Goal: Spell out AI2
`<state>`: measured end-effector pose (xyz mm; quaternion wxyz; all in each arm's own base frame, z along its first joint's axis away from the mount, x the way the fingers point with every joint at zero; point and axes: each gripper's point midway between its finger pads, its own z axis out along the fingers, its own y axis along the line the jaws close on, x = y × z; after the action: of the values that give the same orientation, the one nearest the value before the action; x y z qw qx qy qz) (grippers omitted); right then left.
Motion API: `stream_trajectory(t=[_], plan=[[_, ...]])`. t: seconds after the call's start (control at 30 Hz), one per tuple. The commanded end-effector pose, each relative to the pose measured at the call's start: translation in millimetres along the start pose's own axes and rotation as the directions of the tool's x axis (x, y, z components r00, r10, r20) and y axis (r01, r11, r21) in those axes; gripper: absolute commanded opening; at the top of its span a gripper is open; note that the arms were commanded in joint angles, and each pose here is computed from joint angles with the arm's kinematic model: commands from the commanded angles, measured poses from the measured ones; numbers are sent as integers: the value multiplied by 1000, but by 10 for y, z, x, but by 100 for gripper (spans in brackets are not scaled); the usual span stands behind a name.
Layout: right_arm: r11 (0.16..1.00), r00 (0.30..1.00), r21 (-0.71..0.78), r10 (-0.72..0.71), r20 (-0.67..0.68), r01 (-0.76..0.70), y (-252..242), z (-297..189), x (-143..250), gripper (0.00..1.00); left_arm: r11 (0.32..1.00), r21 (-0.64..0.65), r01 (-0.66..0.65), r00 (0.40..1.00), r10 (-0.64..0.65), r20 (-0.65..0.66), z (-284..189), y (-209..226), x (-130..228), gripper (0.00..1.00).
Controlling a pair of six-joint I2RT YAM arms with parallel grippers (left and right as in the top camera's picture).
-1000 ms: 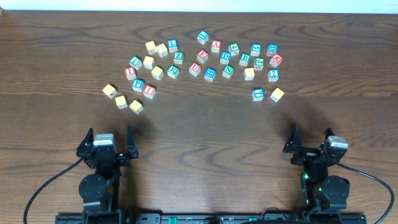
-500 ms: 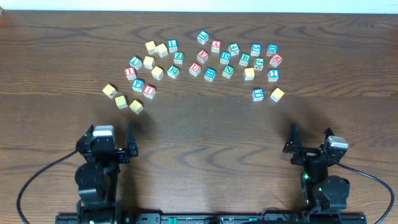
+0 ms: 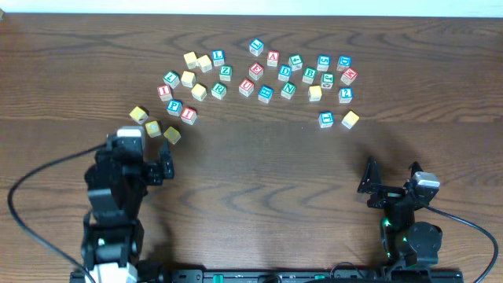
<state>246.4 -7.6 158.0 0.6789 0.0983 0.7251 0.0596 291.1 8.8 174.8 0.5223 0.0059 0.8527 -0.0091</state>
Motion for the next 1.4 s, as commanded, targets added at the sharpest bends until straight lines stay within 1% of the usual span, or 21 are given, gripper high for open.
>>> stream_trajectory(t=[0.0,0.1,0.3,0.47,0.73,0.93,1.0,1.13,1.27,1.37], plan=[[1000,1000,-9,-6,2,6,20,-4,1,99,999,40,3,1000,-2,-27,21,-51,-193,97],[1000,1000,-9,-6,2,6,20,-4,1,99,998,59,14,996,-8,-88,72,-72,-255,98],[1000,1000,-9,-6,2,6,20,-4,1,99,988,147,44,985,-18,-173,162,-201,-486,98],[1000,1000,-9,-6,2,6,20,-4,1,99,986,149,70,962,-28,-271,299,-183,-688,98],[1000,1000,-9,-6,2,6,20,-4,1,99,980,174,98,883,-5,-469,556,-292,-873,98],[1000,1000,-9,-6,2,6,20,-4,1,99,975,195,109,802,29,-596,695,-425,-818,98],[1000,1000,-9,-6,2,6,20,-4,1,99,973,204,109,790,40,-612,737,-474,-774,98],[1000,1000,-9,-6,2,6,20,-4,1,99,971,215,102,791,52,-609,814,-524,-759,98],[1000,1000,-9,-6,2,6,20,-4,1,99,971,192,141,797,4,-603,841,-535,-797,98],[1000,1000,-9,-6,2,6,20,-4,1,99,966,209,154,806,-1,-592,864,-579,-832,98]])
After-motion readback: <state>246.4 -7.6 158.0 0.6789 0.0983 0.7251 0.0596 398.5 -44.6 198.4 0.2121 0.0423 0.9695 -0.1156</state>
